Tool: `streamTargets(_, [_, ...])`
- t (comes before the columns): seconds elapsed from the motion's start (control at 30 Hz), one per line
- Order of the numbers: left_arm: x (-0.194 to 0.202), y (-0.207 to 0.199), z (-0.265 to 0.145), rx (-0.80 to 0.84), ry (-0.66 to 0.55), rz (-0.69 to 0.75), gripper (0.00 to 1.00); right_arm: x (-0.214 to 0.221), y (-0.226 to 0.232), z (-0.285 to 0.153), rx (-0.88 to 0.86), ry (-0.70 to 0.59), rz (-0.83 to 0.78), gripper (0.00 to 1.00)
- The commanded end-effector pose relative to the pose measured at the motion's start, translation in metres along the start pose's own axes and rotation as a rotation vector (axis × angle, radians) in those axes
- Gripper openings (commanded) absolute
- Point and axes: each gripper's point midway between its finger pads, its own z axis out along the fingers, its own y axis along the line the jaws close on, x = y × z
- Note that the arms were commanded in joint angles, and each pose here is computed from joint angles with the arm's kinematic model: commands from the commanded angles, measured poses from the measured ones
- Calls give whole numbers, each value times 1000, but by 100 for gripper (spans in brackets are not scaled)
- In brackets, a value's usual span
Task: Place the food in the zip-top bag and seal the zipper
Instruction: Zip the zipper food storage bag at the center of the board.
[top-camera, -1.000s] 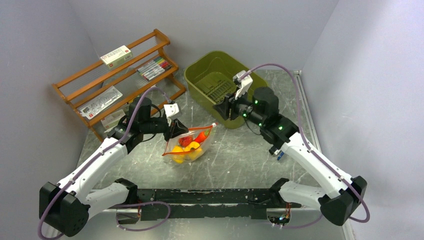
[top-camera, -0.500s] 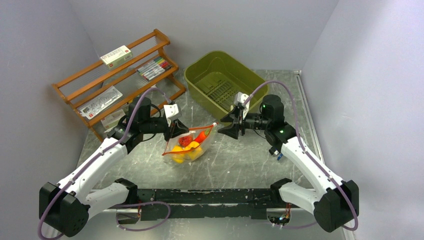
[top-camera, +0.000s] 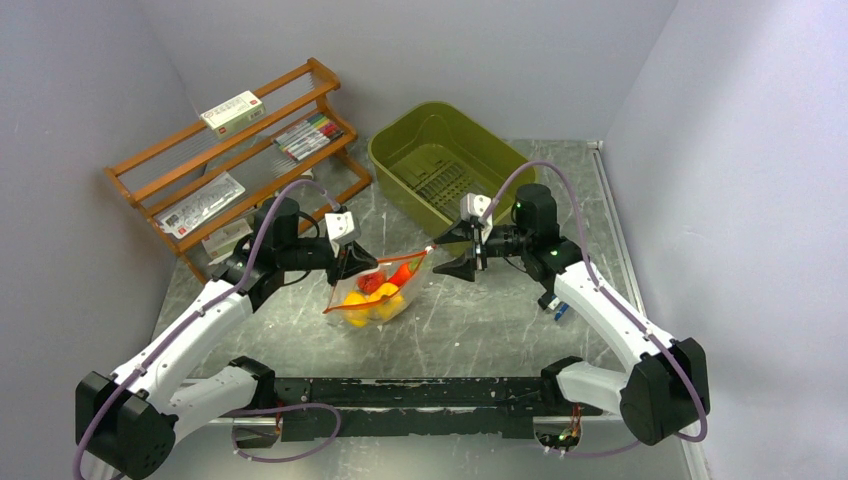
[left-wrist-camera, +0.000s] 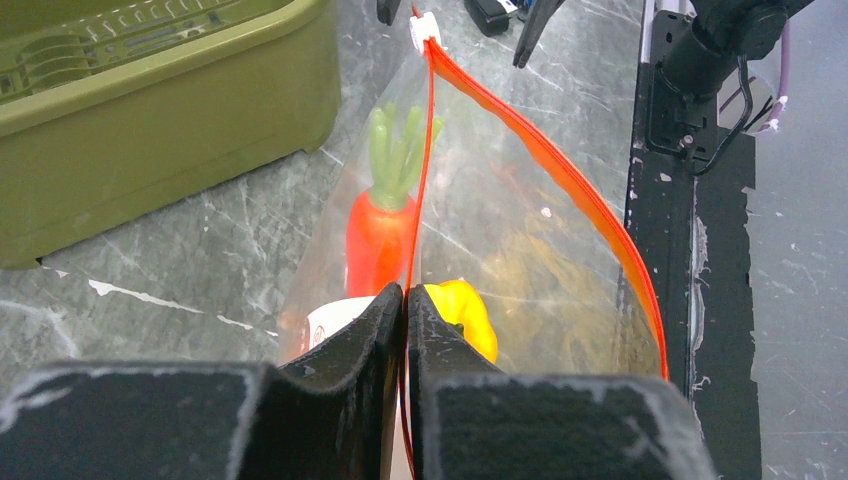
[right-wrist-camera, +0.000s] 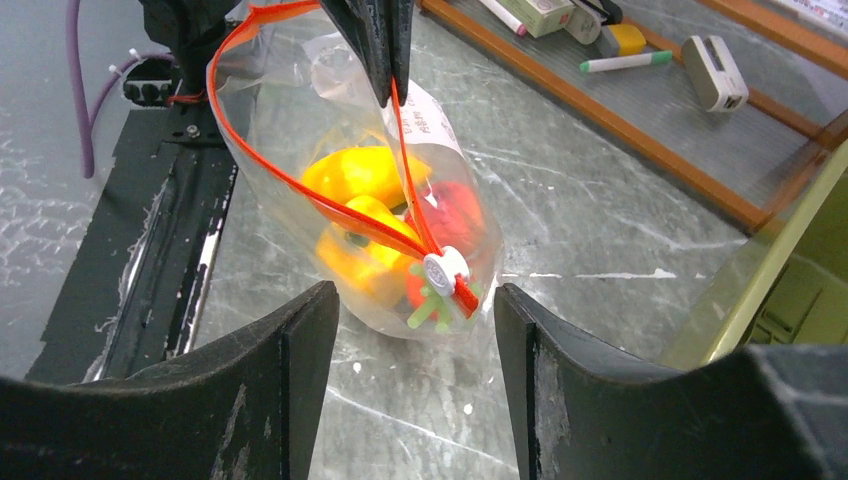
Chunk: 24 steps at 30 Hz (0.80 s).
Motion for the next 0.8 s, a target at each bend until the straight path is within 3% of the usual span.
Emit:
streamTargets(0.0, [-6,-6,2,42,-36,44,7,-5,-3,3,-27,-41,-78,56])
streamTargets(0.2, [-2,-8,3,54,-34,39,7,7,-6,7,-37,-33,-54,51])
streamTargets(0.5, [-3,-9,2,61,-40,51,7,15,-12,11,-47,-18,-23,55])
streamTargets(0.77, [-7,-9,-1,42,-53,80,7,19,-14,14,-54,-19,-2,47])
